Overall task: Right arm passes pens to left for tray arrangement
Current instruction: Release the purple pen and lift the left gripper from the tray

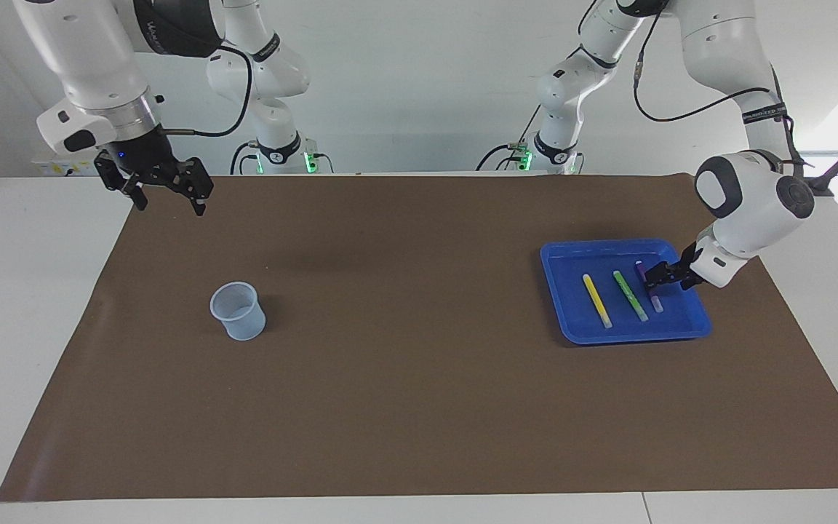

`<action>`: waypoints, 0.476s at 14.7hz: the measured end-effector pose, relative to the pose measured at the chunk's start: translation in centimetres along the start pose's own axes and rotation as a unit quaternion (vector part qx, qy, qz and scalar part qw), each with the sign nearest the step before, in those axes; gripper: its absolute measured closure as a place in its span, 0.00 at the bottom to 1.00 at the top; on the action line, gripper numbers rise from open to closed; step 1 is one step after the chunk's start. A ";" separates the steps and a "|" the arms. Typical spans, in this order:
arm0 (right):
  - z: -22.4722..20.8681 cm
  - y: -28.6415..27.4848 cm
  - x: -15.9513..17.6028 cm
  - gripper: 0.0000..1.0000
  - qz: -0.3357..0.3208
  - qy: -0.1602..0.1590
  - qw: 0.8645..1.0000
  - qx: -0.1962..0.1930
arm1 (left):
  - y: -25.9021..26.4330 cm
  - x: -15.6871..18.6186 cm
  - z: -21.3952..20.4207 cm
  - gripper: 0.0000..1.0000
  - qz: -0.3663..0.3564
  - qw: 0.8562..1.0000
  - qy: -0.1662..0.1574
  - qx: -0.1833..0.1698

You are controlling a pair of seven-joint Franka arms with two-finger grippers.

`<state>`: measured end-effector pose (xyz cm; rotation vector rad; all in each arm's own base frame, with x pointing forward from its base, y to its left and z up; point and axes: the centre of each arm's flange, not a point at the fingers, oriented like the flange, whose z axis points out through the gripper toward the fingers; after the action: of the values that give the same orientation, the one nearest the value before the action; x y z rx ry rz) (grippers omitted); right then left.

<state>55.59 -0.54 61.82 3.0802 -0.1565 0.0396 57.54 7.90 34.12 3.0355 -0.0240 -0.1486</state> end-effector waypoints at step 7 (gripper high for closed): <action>-0.2 0.0 -0.3 0.00 0.002 -0.004 1.000 0.010 | 5.2 0.9 -1.8 0.00 0.041 0.999 0.015 0.010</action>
<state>55.31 -0.53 62.02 3.1013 -0.1648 0.0289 58.60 2.94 36.34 3.0509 -0.1473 -0.0956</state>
